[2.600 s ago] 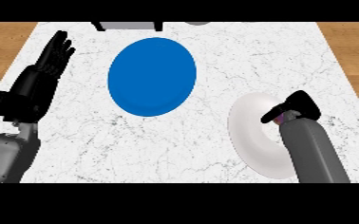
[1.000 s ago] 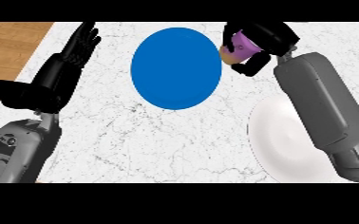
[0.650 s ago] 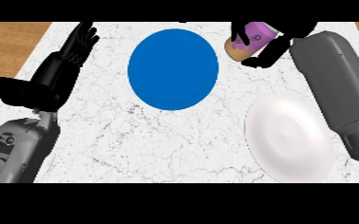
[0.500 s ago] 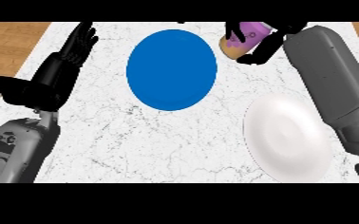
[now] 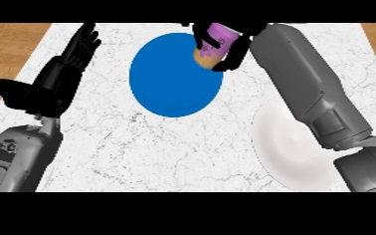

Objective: Pick the can from the plate and place it in the plate

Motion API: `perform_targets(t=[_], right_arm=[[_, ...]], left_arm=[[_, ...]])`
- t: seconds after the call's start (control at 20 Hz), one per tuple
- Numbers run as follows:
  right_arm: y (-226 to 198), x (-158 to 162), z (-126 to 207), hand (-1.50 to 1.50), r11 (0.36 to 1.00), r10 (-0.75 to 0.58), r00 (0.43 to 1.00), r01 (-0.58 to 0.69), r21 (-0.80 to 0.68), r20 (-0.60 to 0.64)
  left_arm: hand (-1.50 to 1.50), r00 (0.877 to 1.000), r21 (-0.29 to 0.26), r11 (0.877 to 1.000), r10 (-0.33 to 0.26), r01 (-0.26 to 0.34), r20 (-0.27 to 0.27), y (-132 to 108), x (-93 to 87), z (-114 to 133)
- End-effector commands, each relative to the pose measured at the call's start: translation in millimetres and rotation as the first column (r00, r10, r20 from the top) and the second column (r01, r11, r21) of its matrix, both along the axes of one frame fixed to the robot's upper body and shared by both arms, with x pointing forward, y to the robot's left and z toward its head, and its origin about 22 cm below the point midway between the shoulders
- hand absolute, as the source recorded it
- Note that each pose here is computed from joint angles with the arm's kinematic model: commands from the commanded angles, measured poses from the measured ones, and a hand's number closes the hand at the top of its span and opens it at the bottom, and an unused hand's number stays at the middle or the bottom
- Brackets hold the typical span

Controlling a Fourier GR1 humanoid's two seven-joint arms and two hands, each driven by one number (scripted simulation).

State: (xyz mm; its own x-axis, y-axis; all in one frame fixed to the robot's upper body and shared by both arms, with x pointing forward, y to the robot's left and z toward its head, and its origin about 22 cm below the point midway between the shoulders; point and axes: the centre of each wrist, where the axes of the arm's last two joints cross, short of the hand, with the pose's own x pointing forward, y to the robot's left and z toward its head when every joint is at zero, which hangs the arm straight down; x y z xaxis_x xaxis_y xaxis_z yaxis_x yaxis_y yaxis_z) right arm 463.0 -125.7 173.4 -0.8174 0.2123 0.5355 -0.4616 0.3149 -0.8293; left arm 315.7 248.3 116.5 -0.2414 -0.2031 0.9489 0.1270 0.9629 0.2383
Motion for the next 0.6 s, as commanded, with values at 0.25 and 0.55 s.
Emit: perform_targets(t=[0.25,0.55], right_arm=[[75.5,-14.5,-43.8,1.50,0.992,0.101,0.995,-0.103,-0.072,-0.028],[82.3,-22.9,-62.6,1.50,0.983,0.111,0.993,-0.106,-0.148,0.027]], left_arm=[[0.00,1.000,0.005,1.000,0.024,-0.023,-0.016,11.6,-6.3,-2.3],[0.00,1.000,0.008,1.000,-0.005,0.005,0.025,-5.4,7.4,4.3]])
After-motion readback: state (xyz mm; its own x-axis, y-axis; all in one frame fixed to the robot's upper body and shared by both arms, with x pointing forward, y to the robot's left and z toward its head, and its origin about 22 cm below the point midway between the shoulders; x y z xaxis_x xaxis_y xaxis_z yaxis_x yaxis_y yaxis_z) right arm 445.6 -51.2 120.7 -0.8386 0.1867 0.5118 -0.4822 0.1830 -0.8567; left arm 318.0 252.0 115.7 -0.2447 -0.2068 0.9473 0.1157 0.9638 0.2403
